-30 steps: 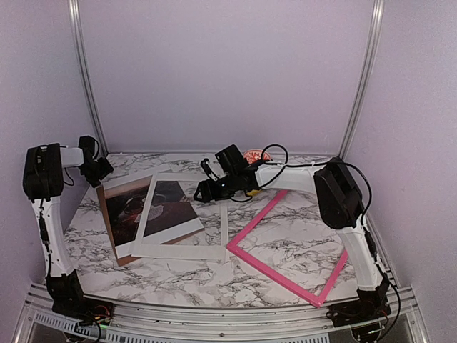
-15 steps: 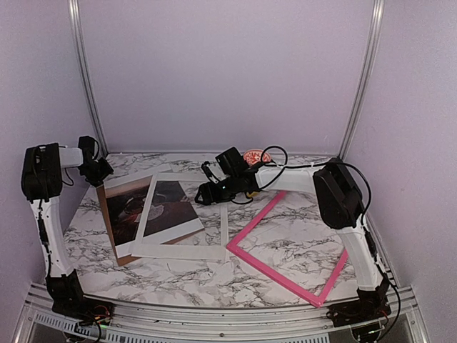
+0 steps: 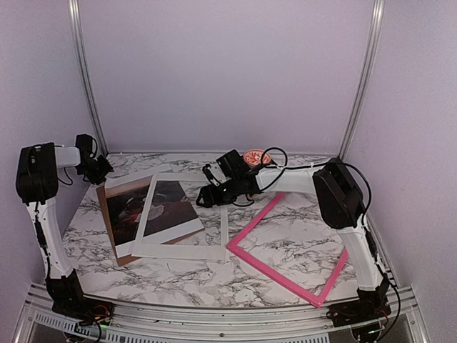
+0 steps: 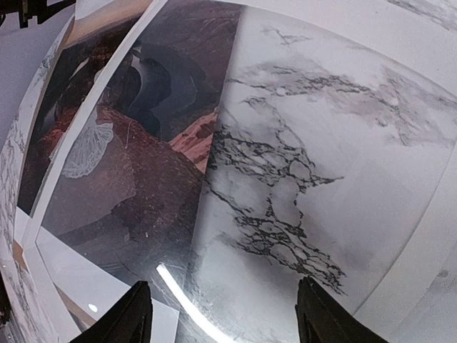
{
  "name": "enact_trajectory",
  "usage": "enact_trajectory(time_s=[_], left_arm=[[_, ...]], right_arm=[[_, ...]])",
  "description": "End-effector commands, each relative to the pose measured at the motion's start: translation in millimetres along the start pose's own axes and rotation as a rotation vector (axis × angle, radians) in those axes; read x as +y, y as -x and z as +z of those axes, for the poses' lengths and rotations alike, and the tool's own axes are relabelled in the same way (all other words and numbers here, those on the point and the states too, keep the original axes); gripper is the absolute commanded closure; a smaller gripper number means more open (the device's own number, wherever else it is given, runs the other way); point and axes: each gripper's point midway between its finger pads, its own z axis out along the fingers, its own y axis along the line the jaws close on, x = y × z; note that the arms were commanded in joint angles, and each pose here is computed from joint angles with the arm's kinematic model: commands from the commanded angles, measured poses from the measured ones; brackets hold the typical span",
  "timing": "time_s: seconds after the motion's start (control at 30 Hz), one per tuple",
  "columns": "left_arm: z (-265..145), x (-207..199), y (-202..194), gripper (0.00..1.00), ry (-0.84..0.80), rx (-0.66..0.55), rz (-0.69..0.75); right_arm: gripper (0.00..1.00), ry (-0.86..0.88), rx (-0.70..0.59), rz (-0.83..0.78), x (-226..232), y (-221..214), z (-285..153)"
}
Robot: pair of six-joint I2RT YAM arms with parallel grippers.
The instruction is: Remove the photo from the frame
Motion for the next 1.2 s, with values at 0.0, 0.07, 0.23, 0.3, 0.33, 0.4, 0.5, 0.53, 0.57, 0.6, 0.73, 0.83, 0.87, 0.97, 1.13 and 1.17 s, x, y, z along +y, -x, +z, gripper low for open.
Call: enact_trajectory(time_s=[0.0, 0.07, 0.23, 0.3, 0.33, 0.4, 0.5, 0.53, 0.57, 0.6, 0.73, 0.83, 0.87, 0.97, 1.13, 1.17], left_arm=[[-2.4, -4.1, -3.9, 0.51, -0.023, 0.005, 0.009], [0.3, 1.1, -4.6, 0.51, -0.002, 0.003, 0.027], [7.4, 16.6, -1.8, 0.53, 0.069, -0.007, 0.103], [12.0, 21.2, -2.2, 0.55, 0.089, -0.002, 0.132], [14.3, 21.9, -2.2, 0.55, 0.094, 0.001, 0.144], [17.6, 25.2, -3.3, 0.56, 0.105, 0.007, 0.155], [20.7, 27.6, -5.4, 0.57, 0.107, 0.015, 0.157], [22.1, 29.0, -6.0, 0.59, 0.108, 0.018, 0.156], [23.0, 29.2, -6.5, 0.60, 0.107, 0.021, 0.158], [24.4, 30.2, -7.4, 0.61, 0.108, 0.024, 0.159], [23.8, 30.7, -6.4, 0.67, 0.106, 0.023, 0.157], [21.5, 27.3, -4.0, 0.73, 0.098, 0.018, 0.161], [21.3, 26.5, -3.1, 0.77, 0.096, 0.016, 0.163], [20.6, 24.0, -1.6, 0.85, 0.088, 0.014, 0.167], [18.7, 21.8, -0.4, 0.97, 0.082, 0.012, 0.173], [17.9, 21.0, 0.1, 1.00, 0.081, 0.011, 0.175]], right_arm=[[0.33, 0.023, -0.060, -0.027, 17.3, 20.4, -17.9], [0.33, 0.023, -0.061, -0.026, 17.0, 20.5, -18.5], [0.33, 0.026, -0.066, -0.031, 18.9, 21.1, -21.3], [0.33, 0.023, -0.066, -0.033, 18.5, 20.2, -22.3], [0.33, 0.020, -0.065, -0.033, 17.6, 19.6, -22.5], [0.33, 0.017, -0.066, -0.030, 15.7, 18.7, -23.7], [0.33, 0.014, -0.069, -0.024, 12.8, 18.5, -25.3], [0.33, 0.014, -0.068, -0.024, 12.5, 17.7, -24.9], [0.33, 0.015, -0.068, -0.023, 12.7, 17.8, -25.3], [0.33, 0.015, -0.068, -0.023, 12.7, 17.7, -25.3], [0.33, 0.011, -0.069, -0.023, 11.3, 17.8, -25.7], [0.33, 0.010, -0.067, -0.020, 10.5, 17.0, -25.1], [0.32, 0.009, -0.068, -0.020, 9.9, 17.1, -24.9], [0.33, 0.010, -0.068, -0.019, 10.1, 16.9, -25.4], [0.32, 0.011, -0.069, -0.019, 10.1, 16.7, -25.5], [0.33, 0.009, -0.069, -0.018, 9.3, 16.6, -25.6]])
